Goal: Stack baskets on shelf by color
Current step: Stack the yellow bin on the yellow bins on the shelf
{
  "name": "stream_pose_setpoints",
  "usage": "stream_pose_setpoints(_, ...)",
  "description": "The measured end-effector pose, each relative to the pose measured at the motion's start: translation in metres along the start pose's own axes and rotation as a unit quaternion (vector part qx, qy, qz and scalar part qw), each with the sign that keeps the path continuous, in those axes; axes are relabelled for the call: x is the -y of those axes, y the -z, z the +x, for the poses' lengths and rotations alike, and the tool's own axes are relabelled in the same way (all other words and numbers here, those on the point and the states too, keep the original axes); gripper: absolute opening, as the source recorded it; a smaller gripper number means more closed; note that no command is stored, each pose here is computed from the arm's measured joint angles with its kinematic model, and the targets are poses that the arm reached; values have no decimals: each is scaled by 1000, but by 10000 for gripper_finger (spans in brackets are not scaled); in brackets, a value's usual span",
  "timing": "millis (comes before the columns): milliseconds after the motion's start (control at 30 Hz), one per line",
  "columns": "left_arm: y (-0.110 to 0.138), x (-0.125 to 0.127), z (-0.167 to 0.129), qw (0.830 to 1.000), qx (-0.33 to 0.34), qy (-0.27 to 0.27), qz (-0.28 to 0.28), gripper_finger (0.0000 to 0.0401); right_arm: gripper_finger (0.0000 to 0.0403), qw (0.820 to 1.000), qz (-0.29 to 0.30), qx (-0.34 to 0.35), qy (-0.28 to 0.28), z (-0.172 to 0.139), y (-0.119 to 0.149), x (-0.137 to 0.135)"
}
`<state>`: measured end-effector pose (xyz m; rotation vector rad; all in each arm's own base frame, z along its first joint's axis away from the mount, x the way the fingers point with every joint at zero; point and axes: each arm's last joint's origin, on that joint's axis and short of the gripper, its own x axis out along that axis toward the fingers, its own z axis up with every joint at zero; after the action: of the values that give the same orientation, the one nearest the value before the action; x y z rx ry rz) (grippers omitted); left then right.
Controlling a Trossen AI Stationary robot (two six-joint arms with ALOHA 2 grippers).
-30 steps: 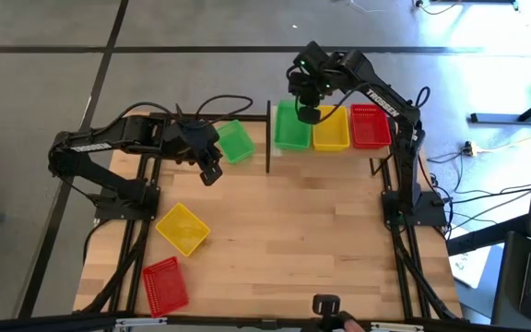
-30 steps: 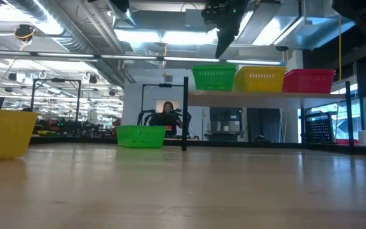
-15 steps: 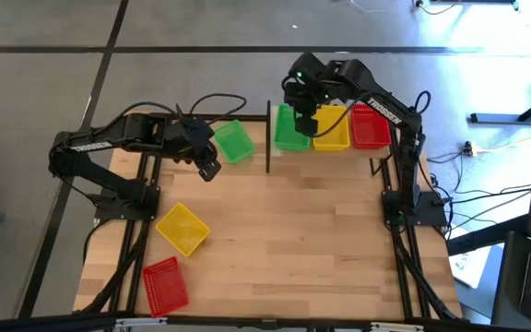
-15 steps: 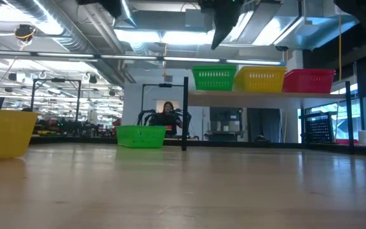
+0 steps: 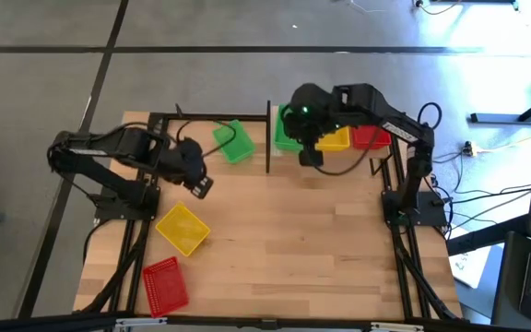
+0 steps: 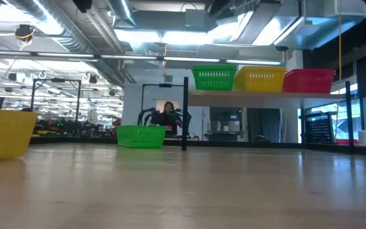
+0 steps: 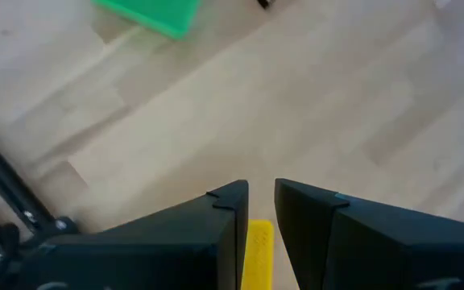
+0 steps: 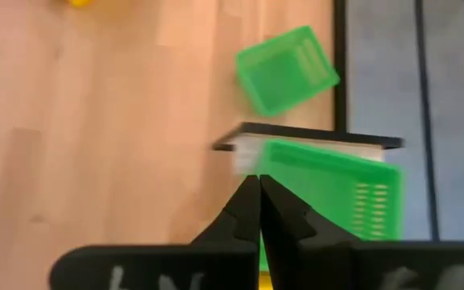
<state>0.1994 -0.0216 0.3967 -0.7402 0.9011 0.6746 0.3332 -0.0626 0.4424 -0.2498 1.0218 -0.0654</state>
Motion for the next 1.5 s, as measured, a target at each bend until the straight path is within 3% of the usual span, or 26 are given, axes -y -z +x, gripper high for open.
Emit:
stream_pose_setpoints(333,48,24,6,998,-51,11,-29,55,2,998,28,19,-49,-12,-15,-62)
stream_pose_setpoints(500,81,29,30,996,-83,12,-43,55,2,996,41,24,-70,-22,-16,-87)
stream_pose_setpoints(767,123,38,69,990,-115,79,-26,55,2,993,54,42,-98,-31,-20,-119)
stream_pose_setpoints(1033,140,20,101,994,-108,36,-7,55,1,992,59,47,-104,-33,-22,-126)
stream_pose_setpoints(1267,152,18,117,992,-108,68,-13,55,2,992,55,48,-104,-33,-22,-126)
stream_pose_setpoints(1500,157,9,129,993,-103,53,-8,55,2,992,53,47,-104,-32,-21,-126)
